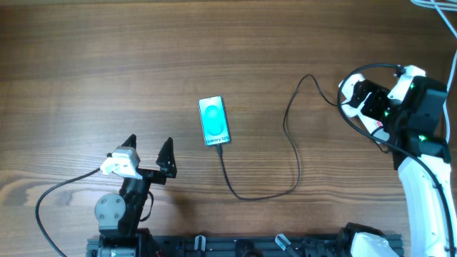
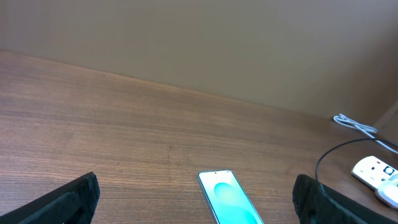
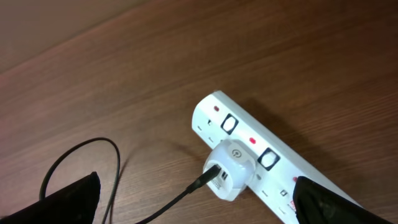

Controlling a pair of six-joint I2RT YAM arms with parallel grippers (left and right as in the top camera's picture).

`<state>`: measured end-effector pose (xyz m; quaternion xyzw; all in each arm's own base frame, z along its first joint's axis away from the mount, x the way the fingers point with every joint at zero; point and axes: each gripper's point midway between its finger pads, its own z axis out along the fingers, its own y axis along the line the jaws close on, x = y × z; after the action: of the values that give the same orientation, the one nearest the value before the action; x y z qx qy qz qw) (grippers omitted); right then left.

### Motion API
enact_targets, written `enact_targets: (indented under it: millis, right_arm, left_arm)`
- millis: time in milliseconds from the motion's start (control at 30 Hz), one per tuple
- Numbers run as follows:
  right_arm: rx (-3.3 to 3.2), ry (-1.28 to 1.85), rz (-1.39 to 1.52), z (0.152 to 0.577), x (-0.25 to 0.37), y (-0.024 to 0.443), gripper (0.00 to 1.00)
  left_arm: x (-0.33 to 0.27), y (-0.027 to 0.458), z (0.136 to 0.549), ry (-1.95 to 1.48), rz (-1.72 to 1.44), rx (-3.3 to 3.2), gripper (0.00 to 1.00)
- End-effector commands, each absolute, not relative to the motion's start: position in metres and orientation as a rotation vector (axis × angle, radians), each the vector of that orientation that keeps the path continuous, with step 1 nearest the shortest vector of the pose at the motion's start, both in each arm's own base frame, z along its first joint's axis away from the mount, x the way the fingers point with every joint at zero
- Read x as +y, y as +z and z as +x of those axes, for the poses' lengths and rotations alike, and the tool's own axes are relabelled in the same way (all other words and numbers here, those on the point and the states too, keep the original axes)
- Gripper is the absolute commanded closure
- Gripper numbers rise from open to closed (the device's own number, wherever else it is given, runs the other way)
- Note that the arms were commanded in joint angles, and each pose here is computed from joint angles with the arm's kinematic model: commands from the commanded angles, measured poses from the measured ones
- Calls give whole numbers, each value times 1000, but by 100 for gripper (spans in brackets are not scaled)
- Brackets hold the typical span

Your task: Plug charger to phone and switch on socket

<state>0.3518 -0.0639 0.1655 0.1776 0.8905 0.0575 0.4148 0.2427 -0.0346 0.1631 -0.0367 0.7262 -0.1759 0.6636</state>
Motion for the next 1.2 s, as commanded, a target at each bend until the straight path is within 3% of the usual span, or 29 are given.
enact_targets:
  millis: [0, 200, 533, 733, 867, 1000, 1167]
  right_arm:
    - [2233, 100, 396, 343, -52, 148, 0]
    - [1970, 197, 129, 332, 14, 121, 0]
    - [1935, 127, 134, 283, 5, 79, 0]
    - [1933, 133, 124, 276, 6, 85, 0]
    - [1882, 138, -109, 266, 26, 101, 0]
    - [1825, 115, -155, 256, 28, 114, 0]
    - [1630, 107, -156, 249, 28, 160, 0]
  left_arm:
    - [-34, 161, 243, -378, -70, 1637, 0]
    - [-34, 161, 243, -378, -70, 1637, 0]
    - [-34, 161, 243, -378, -70, 1637, 0]
    - [-34, 161, 243, -378, -70, 1637, 0]
    - [-34, 161, 243, -378, -70, 1637, 0]
    - [-34, 161, 243, -378, -70, 1637, 0]
    - [-34, 161, 243, -378, -70, 1637, 0]
